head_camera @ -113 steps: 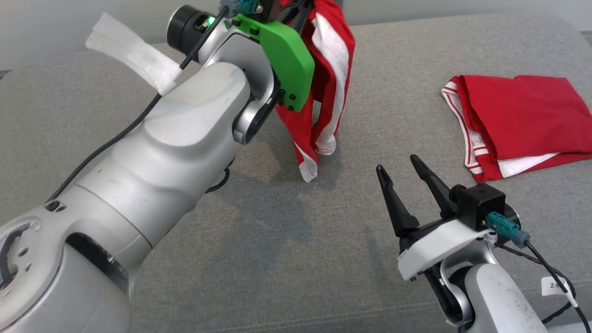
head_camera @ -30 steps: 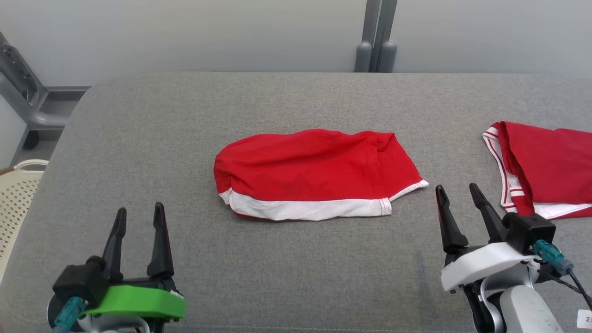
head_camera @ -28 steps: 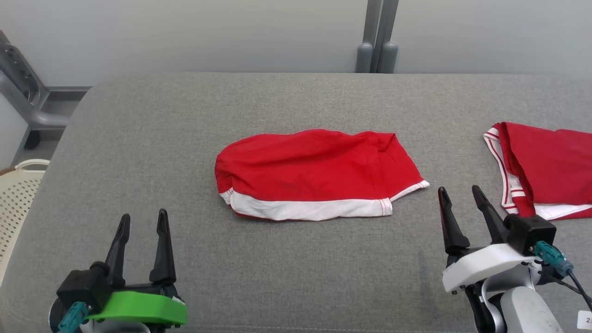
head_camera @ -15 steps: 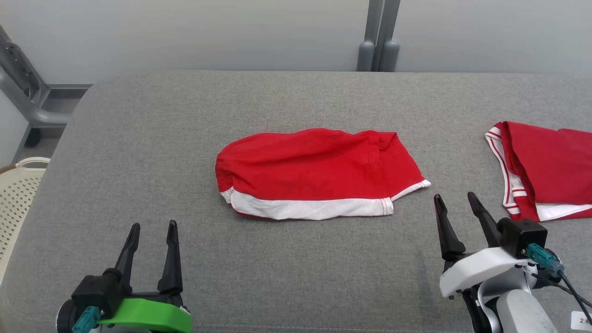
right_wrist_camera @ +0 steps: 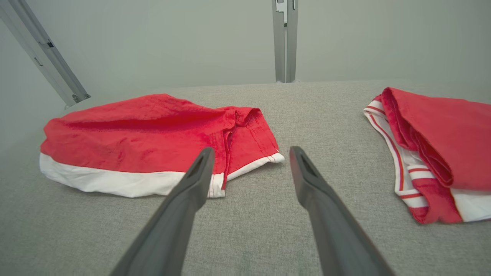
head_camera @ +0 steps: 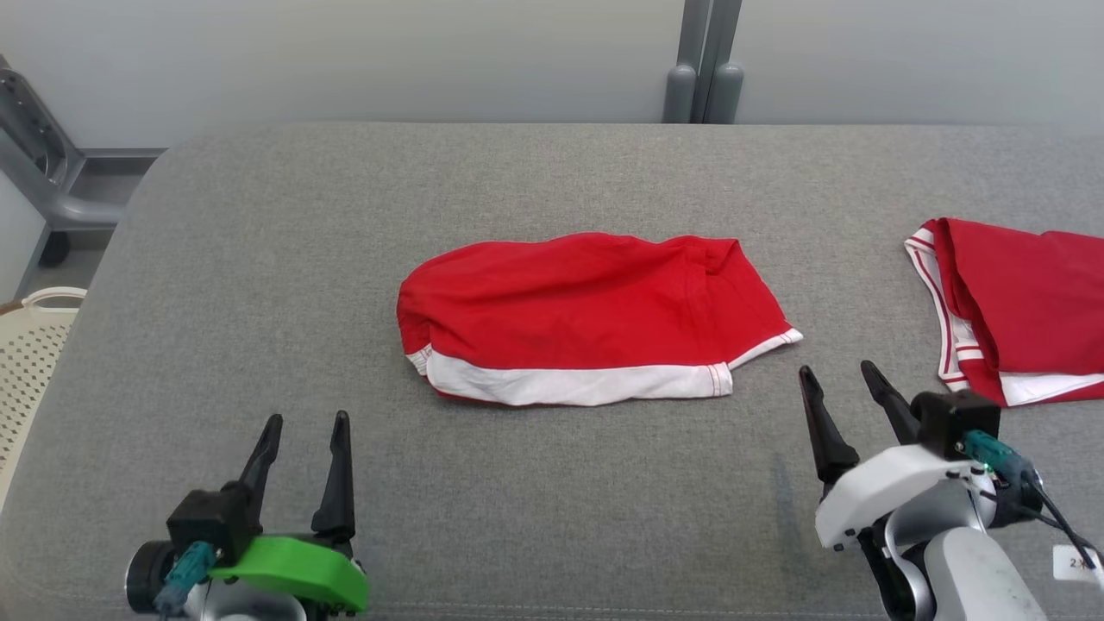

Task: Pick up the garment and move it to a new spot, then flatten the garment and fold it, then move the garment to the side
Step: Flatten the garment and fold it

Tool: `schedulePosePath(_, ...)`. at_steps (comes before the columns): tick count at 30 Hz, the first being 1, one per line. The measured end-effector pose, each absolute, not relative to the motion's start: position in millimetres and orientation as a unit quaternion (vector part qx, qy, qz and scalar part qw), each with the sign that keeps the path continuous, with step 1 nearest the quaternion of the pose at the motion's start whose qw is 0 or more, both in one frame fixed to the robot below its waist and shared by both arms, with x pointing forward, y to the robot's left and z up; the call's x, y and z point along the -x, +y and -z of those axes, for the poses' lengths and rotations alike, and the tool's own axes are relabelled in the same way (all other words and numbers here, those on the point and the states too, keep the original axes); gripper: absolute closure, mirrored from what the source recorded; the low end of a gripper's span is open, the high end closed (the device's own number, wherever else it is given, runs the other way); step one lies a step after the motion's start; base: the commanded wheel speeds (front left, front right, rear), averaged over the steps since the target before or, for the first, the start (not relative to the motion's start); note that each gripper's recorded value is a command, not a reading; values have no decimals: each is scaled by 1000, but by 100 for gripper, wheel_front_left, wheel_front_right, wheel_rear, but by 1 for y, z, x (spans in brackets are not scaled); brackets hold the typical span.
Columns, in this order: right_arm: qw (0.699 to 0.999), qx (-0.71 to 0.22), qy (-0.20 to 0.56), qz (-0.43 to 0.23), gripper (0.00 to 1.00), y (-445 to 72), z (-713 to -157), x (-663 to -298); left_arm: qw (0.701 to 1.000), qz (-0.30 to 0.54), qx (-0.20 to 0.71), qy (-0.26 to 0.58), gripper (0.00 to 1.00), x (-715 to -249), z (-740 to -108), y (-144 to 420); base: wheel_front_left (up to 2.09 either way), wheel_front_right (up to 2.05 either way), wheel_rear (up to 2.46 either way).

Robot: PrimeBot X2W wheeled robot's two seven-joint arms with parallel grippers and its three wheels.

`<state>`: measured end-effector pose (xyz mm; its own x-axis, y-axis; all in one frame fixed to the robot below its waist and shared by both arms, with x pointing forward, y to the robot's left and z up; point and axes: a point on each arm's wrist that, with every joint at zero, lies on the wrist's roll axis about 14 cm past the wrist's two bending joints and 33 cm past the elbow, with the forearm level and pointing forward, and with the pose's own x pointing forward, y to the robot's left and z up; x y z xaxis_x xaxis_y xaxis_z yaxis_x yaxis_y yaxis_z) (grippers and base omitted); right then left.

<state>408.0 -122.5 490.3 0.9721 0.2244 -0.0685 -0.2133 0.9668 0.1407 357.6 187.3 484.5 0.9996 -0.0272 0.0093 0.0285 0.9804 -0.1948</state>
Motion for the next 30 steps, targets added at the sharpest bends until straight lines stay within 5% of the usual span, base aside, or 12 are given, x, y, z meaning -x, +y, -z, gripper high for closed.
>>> schedulePosePath(16, 971, -10, 179, -160, 0, -90, -476, -440, 988, 97, 5, 123, 0, -422, -452, 168, 0, 0, 0)
schedulePosePath(30, 959, 9, 218, -182, 0, -77, -454, -453, 963, 150, 2, 222, 0, -451, -405, 140, 0, 0, 0)
